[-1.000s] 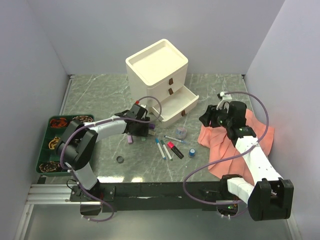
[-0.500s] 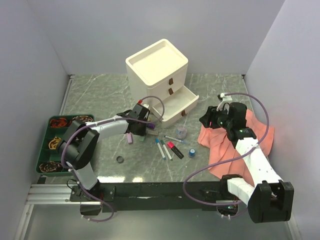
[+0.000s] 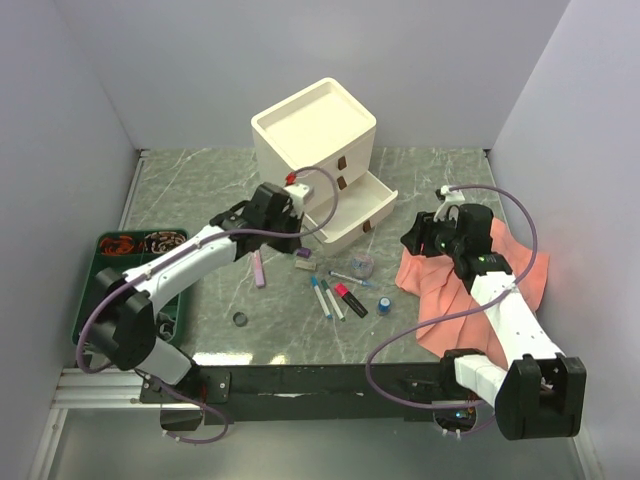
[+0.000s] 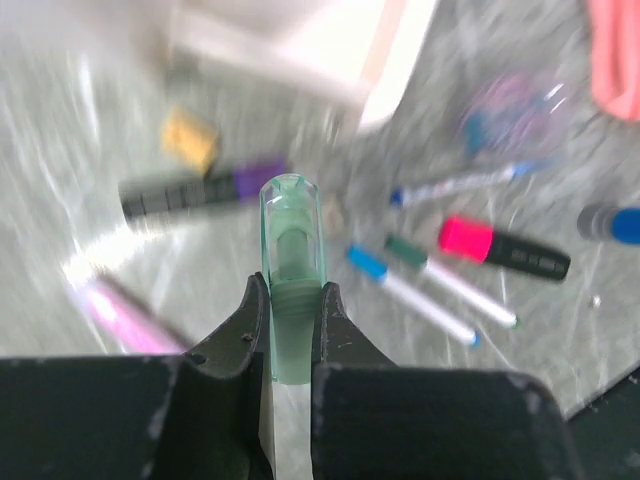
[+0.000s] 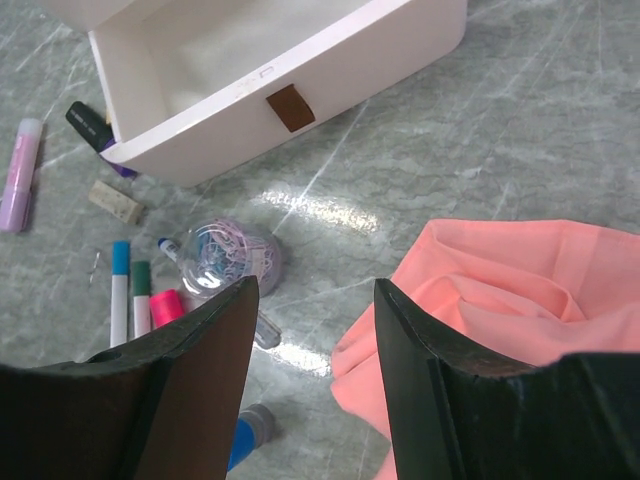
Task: Sort the stationery into containers
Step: Pick up the stationery from the center of the board, then place the stationery in the storage box.
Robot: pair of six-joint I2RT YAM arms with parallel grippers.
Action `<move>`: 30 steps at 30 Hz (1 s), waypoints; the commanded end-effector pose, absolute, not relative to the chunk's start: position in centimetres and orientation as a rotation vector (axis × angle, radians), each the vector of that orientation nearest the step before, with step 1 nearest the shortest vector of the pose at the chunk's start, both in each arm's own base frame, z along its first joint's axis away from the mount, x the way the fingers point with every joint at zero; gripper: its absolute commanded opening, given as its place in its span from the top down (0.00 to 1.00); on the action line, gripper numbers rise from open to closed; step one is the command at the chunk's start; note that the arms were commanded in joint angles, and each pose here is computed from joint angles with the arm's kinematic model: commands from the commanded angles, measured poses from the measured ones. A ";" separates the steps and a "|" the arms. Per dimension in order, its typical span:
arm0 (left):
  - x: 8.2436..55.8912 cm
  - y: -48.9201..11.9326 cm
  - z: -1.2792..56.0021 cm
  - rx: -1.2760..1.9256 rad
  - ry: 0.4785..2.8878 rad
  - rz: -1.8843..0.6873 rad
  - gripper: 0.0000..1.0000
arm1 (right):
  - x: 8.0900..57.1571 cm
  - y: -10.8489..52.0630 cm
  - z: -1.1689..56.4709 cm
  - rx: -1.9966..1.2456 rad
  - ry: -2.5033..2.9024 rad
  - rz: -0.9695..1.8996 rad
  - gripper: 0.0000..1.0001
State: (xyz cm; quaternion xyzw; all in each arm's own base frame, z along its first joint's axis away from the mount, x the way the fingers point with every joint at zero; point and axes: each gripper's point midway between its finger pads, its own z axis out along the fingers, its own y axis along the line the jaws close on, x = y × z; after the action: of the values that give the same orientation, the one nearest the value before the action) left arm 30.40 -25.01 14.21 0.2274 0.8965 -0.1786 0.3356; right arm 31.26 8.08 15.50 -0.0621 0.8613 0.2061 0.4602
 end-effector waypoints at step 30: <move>39.2 -35.1 25.0 1.022 1.739 -0.310 0.34 | 32.0 4.9 16.2 -0.052 2.069 0.430 0.43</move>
State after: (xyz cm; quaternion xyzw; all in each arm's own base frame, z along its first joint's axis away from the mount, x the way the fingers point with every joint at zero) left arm 41.85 -35.90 17.07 0.4220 0.7697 -0.1016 0.4682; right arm 31.94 5.22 15.56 -0.0220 0.8625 0.1789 0.4728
